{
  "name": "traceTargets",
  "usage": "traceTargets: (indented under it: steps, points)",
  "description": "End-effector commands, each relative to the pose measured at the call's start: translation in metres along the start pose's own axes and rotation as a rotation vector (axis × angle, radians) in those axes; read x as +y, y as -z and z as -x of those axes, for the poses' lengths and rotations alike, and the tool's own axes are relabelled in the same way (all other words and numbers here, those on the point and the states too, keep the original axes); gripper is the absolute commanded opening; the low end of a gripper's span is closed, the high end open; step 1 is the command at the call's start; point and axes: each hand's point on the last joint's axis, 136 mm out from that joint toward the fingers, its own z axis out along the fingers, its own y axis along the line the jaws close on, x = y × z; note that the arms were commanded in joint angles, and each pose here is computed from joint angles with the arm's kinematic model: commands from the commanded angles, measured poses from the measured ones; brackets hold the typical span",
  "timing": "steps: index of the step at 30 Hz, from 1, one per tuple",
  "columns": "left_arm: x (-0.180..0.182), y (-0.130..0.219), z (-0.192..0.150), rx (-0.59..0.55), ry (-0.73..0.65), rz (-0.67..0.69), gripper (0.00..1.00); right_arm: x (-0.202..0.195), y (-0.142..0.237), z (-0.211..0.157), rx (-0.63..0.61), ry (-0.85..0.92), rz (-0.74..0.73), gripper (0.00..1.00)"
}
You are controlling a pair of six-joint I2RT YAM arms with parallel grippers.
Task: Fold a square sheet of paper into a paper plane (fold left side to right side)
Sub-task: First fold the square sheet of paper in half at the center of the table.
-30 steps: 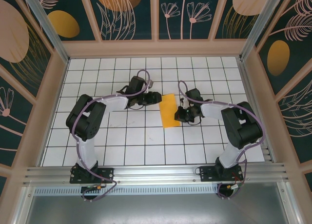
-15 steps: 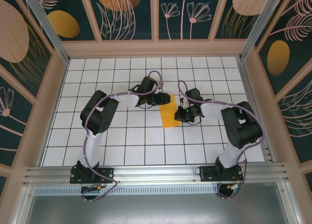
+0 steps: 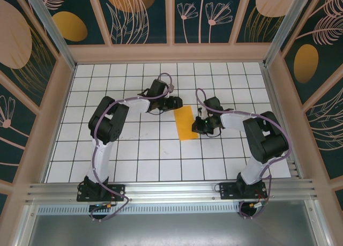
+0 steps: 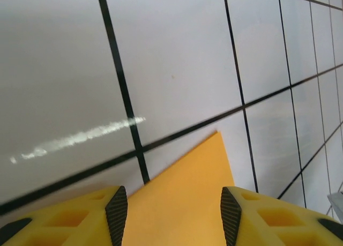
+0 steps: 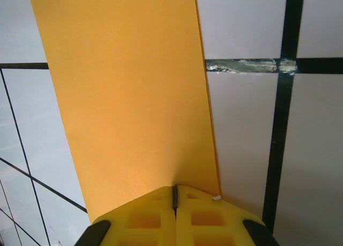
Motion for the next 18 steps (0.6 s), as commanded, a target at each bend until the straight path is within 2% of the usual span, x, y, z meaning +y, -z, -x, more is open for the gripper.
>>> traceTargets:
  steps: [1,7,14,18]
  points:
    - [0.050,-0.007,0.003,0.004,0.017,0.142,0.52,-0.056,-0.012,-0.032,0.085,-0.059,-0.222,0.04]
    - [0.035,0.007,0.018,-0.031,-0.013,0.120,0.53,-0.042,-0.012,-0.025,0.060,-0.048,-0.159,0.05]
    - [0.009,0.064,0.041,-0.136,-0.066,0.141,0.56,0.016,0.010,0.007,-0.074,0.017,0.057,0.12]
    - [-0.001,0.087,0.029,-0.156,-0.061,0.113,0.56,0.036,0.038,0.028,-0.181,0.063,0.103,0.31]
